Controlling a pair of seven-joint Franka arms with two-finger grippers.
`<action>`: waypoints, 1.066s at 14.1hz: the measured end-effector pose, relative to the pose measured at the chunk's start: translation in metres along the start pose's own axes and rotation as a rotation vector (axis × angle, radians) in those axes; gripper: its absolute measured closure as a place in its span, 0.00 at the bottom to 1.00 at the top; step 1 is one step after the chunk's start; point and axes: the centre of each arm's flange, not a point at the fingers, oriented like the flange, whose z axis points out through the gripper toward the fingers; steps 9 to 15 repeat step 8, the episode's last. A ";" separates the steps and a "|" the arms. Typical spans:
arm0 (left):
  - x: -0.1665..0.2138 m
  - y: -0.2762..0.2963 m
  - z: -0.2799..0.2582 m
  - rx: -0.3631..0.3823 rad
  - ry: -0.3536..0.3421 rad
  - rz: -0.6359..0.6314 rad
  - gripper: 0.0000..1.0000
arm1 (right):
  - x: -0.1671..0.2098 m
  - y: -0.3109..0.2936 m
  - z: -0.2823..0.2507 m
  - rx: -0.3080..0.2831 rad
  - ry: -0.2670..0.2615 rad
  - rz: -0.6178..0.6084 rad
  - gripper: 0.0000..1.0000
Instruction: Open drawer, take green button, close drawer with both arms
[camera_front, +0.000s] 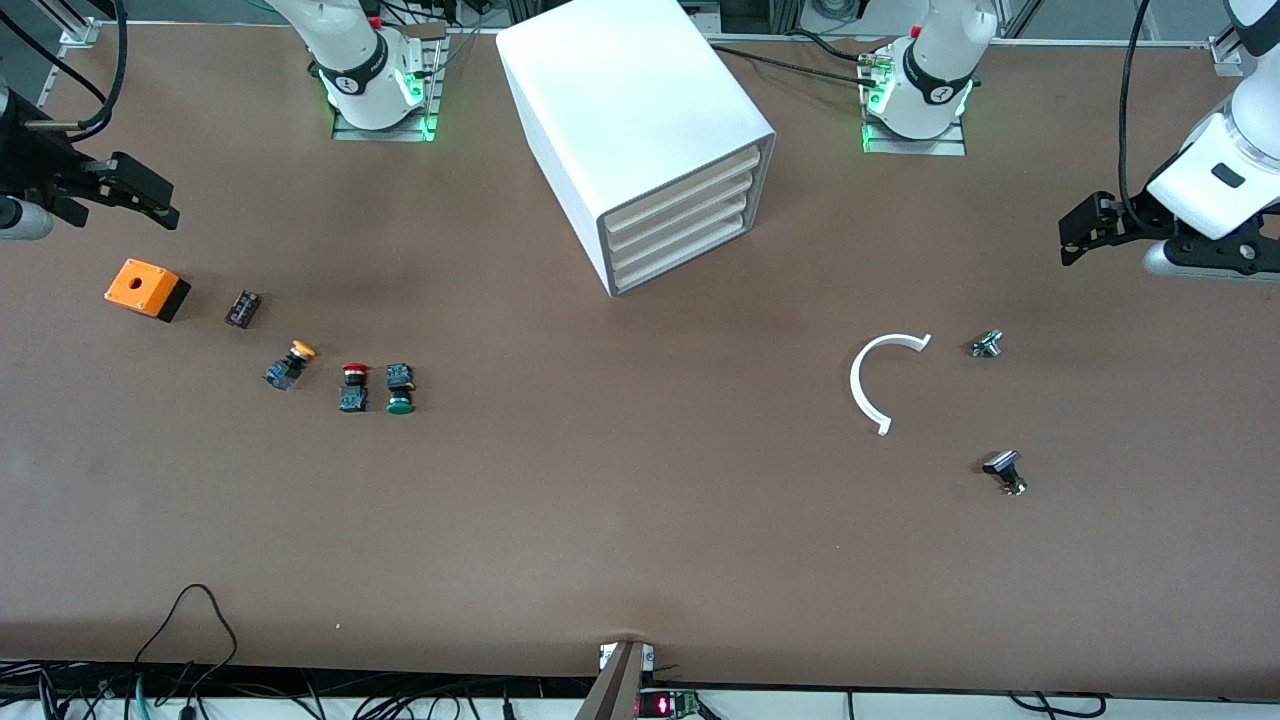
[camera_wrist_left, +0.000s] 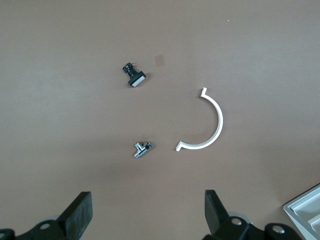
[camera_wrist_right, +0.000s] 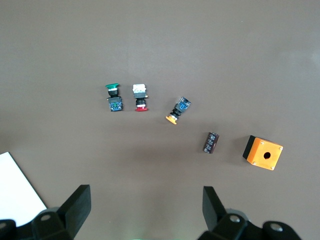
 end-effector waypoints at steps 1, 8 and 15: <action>0.002 -0.001 0.000 0.000 0.001 -0.001 0.01 | 0.000 0.000 0.000 0.000 0.000 -0.002 0.01; 0.005 0.000 0.001 -0.001 -0.001 0.001 0.01 | 0.000 -0.006 0.000 0.028 -0.002 -0.009 0.01; 0.005 0.000 0.001 -0.001 -0.001 0.001 0.01 | 0.000 -0.006 0.000 0.028 -0.002 -0.009 0.01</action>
